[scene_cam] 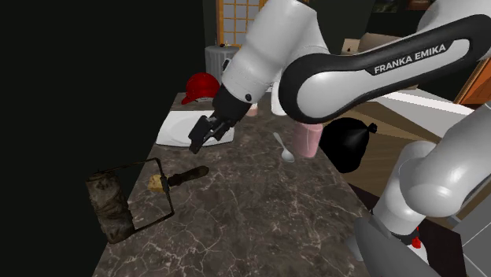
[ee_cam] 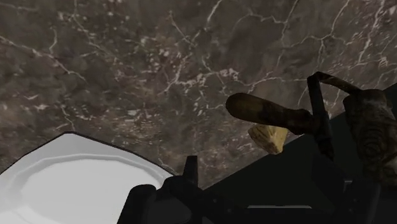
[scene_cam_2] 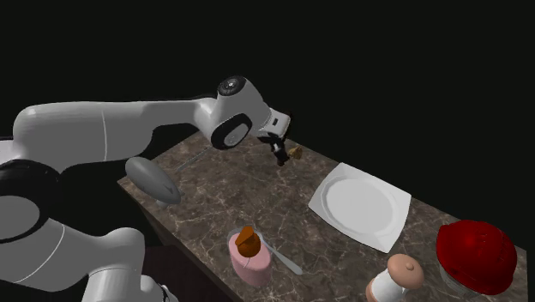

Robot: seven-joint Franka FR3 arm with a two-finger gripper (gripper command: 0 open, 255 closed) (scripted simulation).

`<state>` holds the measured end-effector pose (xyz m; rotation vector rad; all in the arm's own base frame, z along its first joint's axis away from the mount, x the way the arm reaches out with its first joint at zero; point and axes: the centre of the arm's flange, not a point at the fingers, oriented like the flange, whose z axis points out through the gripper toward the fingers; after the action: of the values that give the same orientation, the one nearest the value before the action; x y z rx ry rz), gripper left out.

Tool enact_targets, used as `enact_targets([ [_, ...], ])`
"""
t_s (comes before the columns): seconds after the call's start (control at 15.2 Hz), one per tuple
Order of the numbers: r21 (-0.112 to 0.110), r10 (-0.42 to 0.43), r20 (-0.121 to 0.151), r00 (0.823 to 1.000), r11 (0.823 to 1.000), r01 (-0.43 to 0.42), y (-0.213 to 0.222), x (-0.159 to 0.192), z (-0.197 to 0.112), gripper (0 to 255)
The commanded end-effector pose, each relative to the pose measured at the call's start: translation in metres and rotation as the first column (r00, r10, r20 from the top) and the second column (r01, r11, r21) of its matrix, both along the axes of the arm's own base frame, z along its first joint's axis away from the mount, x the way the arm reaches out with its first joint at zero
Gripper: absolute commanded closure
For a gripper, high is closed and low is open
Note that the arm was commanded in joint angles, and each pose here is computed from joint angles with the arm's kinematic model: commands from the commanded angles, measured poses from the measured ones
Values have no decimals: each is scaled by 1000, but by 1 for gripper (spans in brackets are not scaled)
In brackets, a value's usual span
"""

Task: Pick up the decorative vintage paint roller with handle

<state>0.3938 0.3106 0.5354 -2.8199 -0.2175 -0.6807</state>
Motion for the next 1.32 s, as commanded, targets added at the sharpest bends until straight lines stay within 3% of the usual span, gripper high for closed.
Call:
enact_targets([
  [0.0, 11, 9, 23, 1000, 1000, -9, 22, 4, -4, 0],
  [0.46, 37, 37, 96, 995, 998, -41, 103, 22, -18, 0],
  [1.06, 37, 38, 96, 995, 998, -41, 103, 22, -58, 0],
  [1.12, 37, 37, 96, 995, 998, -41, 103, 22, -58, 255],
  [1.25, 37, 37, 96, 995, 998, -41, 103, 22, -59, 255],
])
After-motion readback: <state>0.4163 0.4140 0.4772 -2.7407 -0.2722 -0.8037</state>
